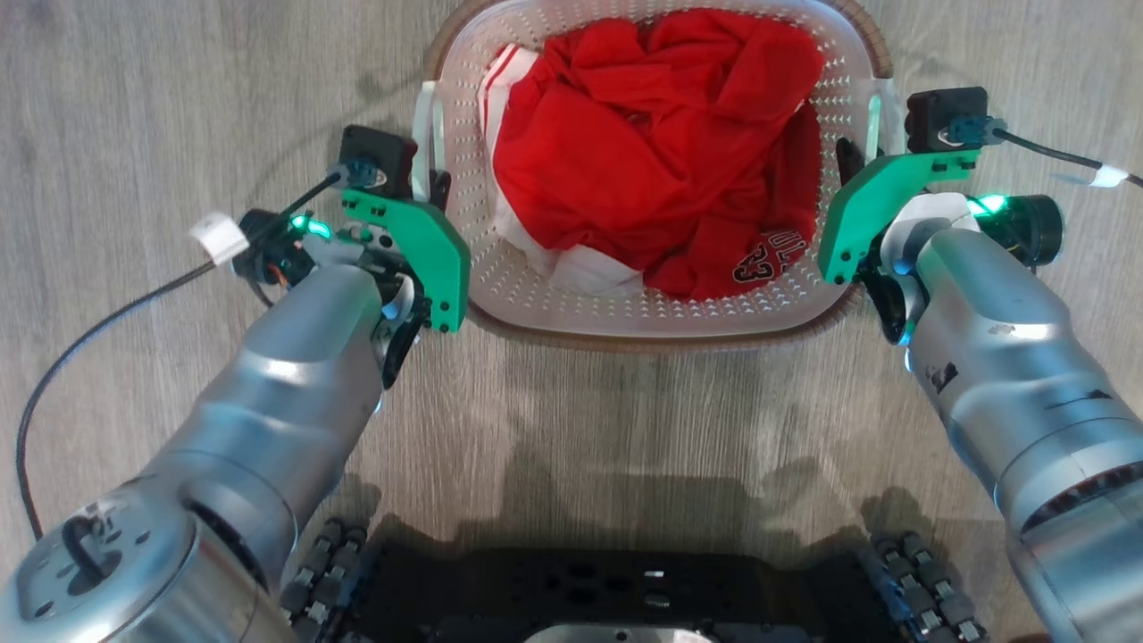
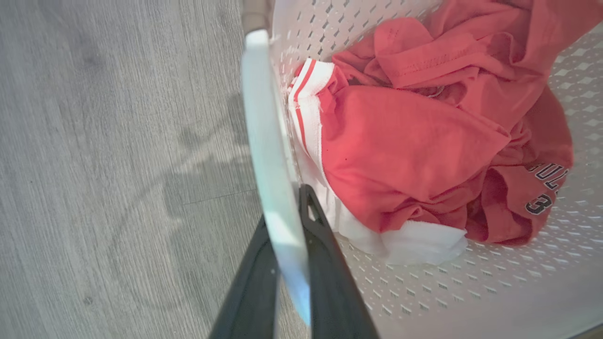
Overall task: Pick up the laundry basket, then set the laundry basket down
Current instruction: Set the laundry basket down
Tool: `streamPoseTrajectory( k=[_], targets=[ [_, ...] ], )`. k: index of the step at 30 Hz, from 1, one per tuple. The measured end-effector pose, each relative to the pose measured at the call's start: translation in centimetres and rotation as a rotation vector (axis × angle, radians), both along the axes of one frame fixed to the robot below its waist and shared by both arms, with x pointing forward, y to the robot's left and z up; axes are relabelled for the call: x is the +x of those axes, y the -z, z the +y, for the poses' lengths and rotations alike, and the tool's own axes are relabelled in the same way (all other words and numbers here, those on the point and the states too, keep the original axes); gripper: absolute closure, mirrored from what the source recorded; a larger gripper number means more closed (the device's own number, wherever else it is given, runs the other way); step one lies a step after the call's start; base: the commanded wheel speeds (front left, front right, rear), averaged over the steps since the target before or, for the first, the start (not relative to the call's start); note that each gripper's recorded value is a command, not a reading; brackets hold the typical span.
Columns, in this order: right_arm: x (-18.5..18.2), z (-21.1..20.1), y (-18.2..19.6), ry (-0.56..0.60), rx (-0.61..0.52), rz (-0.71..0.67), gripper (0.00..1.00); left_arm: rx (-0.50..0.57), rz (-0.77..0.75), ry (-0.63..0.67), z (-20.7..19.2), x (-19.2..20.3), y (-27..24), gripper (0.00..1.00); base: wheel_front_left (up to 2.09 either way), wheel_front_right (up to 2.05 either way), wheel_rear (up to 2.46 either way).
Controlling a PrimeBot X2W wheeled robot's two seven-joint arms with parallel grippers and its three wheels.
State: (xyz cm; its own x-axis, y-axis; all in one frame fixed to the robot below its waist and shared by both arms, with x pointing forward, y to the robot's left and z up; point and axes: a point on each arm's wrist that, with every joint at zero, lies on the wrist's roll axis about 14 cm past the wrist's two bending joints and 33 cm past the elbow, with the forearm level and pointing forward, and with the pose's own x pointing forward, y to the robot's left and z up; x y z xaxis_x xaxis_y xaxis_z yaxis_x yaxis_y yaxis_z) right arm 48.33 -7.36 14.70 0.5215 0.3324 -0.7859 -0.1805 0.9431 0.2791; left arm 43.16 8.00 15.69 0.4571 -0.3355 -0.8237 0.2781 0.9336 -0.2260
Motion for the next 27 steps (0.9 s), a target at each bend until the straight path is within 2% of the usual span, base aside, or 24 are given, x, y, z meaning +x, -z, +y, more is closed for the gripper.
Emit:
streamPoseTrajectory(
  k=[27],
  targets=[
    [-0.4,-0.3,2.5,0.011,-0.023,0.026,1.0,-0.01,0.023,0.012,-0.4,-0.3,1.5,1.0,0.0,0.0,0.0]
  ],
)
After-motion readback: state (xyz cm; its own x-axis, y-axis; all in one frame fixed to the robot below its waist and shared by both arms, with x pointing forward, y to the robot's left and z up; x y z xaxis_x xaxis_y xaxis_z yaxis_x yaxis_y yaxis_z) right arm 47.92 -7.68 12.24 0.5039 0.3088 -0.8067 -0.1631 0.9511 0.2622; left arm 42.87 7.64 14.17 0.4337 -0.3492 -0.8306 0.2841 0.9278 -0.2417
